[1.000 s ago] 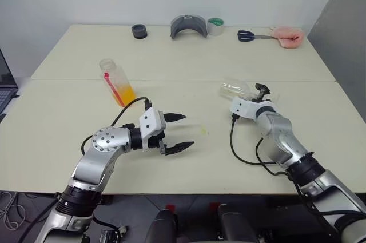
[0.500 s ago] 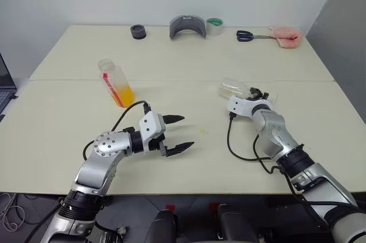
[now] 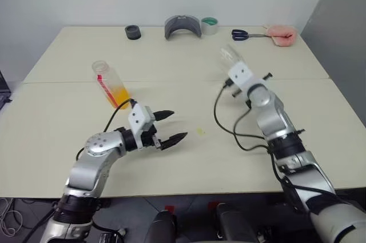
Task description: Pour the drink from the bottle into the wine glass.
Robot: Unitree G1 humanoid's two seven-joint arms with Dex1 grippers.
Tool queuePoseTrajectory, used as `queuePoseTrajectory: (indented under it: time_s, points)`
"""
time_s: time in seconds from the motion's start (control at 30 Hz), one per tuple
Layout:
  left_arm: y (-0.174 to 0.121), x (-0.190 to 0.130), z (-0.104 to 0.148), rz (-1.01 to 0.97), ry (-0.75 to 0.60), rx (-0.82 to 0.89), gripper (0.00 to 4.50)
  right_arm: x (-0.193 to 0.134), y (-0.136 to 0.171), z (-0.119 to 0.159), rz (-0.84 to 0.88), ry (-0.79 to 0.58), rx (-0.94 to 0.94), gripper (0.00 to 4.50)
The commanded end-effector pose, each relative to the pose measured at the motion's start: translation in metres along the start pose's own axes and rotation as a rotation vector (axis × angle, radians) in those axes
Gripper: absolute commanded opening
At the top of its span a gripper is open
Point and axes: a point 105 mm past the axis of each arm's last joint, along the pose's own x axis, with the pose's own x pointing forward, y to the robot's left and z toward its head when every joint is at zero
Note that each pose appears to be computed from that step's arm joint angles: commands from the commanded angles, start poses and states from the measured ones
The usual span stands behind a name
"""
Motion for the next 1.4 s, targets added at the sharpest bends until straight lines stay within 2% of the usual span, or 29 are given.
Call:
queuePoseTrajectory:
  time_s: [0.03, 0.2, 0.37, 0.7, 0.8, 1.0, 1.17, 1.4]
  points:
    - [-0.008, -0.015, 0.015, -0.049, -0.005, -0.045, 4.50, 0.014, 0.015, 0.021, 0.051, -0.085, 0.144, 0.31]
    - [-0.018, -0.038, 0.019, -0.105, 0.056, -0.098, 4.50, 0.028, 0.048, 0.030, 0.139, -0.096, 0.366, 0.31]
    - [-0.014, -0.051, 0.020, -0.072, 0.080, -0.118, 4.50, 0.028, 0.073, 0.025, 0.191, -0.098, 0.441, 0.30]
    - [0.004, -0.052, 0.024, -0.007, 0.099, -0.096, 4.50, 0.006, 0.098, -0.060, 0.177, 0.062, 0.481, 0.30]
    - [0.006, -0.052, 0.024, -0.011, 0.109, -0.084, 4.50, -0.003, 0.102, -0.076, 0.173, 0.082, 0.489, 0.29]
    - [0.009, -0.052, 0.023, -0.013, 0.125, -0.064, 4.50, -0.017, 0.101, -0.091, 0.138, 0.092, 0.547, 0.29]
    - [0.011, -0.054, 0.019, -0.009, 0.146, -0.038, 4.50, -0.024, 0.103, -0.083, 0.148, 0.028, 0.572, 0.27]
    - [0.035, -0.063, 0.024, 0.153, 0.134, 0.062, 4.50, -0.021, 0.107, -0.029, 0.257, -0.192, 0.593, 0.27]
